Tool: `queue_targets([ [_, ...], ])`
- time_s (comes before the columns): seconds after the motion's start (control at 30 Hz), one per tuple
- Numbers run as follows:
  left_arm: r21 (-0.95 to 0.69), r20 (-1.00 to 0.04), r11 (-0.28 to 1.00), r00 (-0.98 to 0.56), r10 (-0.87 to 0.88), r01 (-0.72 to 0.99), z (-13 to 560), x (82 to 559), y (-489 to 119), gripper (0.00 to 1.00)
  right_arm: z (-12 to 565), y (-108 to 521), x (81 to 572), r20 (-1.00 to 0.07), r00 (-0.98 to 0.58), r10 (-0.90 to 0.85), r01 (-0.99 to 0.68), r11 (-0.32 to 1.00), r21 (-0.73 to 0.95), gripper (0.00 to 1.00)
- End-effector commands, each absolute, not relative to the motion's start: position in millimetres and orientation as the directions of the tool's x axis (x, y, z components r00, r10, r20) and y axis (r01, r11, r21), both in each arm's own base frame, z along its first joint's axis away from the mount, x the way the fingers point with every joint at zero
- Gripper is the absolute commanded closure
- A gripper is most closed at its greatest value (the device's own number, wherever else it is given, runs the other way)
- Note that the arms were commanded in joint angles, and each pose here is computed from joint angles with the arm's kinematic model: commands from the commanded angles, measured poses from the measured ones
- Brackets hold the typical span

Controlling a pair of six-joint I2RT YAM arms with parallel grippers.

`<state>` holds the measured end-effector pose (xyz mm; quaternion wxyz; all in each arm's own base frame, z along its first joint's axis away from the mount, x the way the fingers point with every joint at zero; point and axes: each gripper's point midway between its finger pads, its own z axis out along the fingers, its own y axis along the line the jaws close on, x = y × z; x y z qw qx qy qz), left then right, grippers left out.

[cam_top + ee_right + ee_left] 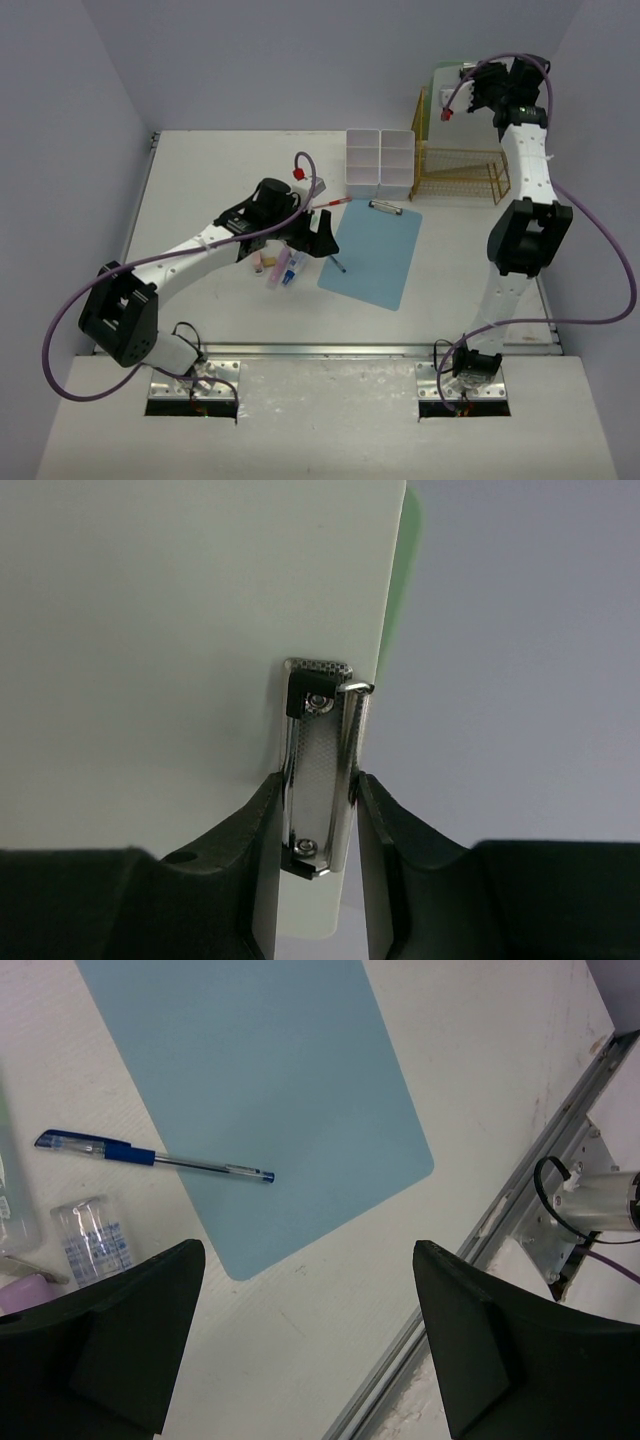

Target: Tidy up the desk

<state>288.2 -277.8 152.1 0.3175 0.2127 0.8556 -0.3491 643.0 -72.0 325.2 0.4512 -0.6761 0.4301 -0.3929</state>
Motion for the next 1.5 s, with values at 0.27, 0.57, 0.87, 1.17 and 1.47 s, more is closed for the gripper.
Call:
queue_targets([
  [0.27, -0.489, -0.696, 0.648, -0.709, 0.113, 0.584, 154, 297, -280, 0.17, 342, -78, 650, 0.208, 0.236, -0.949, -0.205, -0.257, -0.944, 0.15],
  [0.57, -0.472, -0.719, 0.659, -0.689, 0.097, 0.585, 163, 296, -275, 0.17, 404, -66, 632, 0.155, 0.246, -0.957, -0.052, -0.173, -0.984, 0.15],
  [0.87, -0.44, -0.749, 0.683, -0.657, 0.08, 0.584, 176, 294, -265, 0.17, 506, -51, 579, 0.0, 0.276, -0.961, 0.123, 0.035, -0.992, 0.17],
  [1.17, -0.423, -0.758, 0.698, -0.648, 0.076, 0.578, 177, 291, -259, 0.17, 412, 19, 493, -0.441, 0.281, -0.852, -0.424, 0.302, -0.854, 0.37],
  [1.47, -0.422, -0.758, 0.699, -0.648, 0.078, 0.577, 177, 290, -258, 0.17, 246, 79, 415, -0.642, -0.174, -0.747, -0.866, 0.427, -0.262, 0.7],
])
